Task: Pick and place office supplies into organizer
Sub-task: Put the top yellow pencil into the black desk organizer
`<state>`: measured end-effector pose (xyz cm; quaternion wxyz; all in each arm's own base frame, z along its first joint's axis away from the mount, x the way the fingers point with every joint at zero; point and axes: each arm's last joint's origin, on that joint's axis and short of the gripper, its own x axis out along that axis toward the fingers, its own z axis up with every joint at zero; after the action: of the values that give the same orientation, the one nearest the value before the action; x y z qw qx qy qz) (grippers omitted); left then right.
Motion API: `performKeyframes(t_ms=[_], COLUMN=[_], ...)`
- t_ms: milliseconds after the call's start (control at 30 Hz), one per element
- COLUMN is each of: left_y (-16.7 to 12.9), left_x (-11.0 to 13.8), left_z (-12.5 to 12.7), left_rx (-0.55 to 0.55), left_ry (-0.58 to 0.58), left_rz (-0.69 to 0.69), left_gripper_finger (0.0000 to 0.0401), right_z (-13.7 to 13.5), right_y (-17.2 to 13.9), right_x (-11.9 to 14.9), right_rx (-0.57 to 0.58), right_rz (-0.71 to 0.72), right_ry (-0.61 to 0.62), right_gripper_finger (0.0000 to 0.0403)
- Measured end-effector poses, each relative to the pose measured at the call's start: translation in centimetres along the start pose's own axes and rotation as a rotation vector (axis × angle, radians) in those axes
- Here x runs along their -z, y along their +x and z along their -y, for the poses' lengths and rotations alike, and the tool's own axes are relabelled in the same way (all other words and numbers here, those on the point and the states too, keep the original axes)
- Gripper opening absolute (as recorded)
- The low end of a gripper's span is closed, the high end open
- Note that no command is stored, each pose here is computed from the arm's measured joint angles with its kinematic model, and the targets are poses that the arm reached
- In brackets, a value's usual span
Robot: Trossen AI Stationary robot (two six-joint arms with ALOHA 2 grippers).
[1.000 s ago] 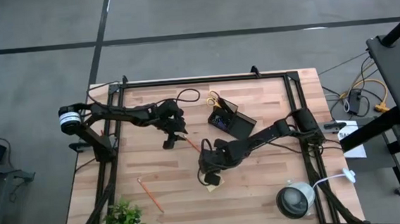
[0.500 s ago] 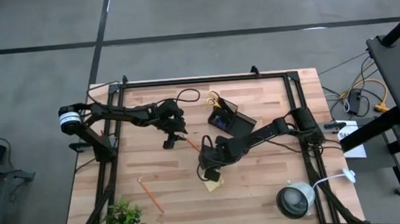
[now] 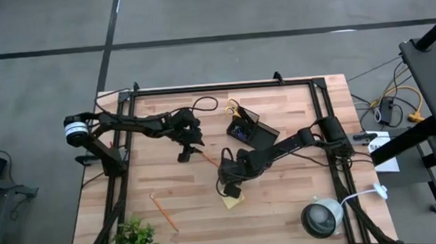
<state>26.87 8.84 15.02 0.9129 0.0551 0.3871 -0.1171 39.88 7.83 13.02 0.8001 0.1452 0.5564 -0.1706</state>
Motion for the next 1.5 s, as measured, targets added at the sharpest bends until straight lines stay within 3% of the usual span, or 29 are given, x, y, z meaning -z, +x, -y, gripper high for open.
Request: performKeyframes(t_ms=[500, 1100, 1500], left_y=[0.1, -0.1, 1.8], left_x=[0.4, 1.4, 2.0], left_z=[0.2, 1.4, 0.7], left_rx=[0.014, 0.141, 0.075], left_ry=[-0.009, -0.064, -0.027], left_rz=[-0.016, -0.104, -0.15], left_gripper_finger=[0.0136, 0.0136, 0.0134], right_z=[0.5, 0.7, 0.7], right_y=[0.3, 0.5, 0.6], right_x=[-0.1, -0.1, 0.0], right_rx=[0.006, 0.026, 0.028], right_rz=[0.009, 0.031, 0.033], right_ry=[0.023, 0.06, 0.057], right_gripper_finger=[0.0009, 0.0009, 0.0009])
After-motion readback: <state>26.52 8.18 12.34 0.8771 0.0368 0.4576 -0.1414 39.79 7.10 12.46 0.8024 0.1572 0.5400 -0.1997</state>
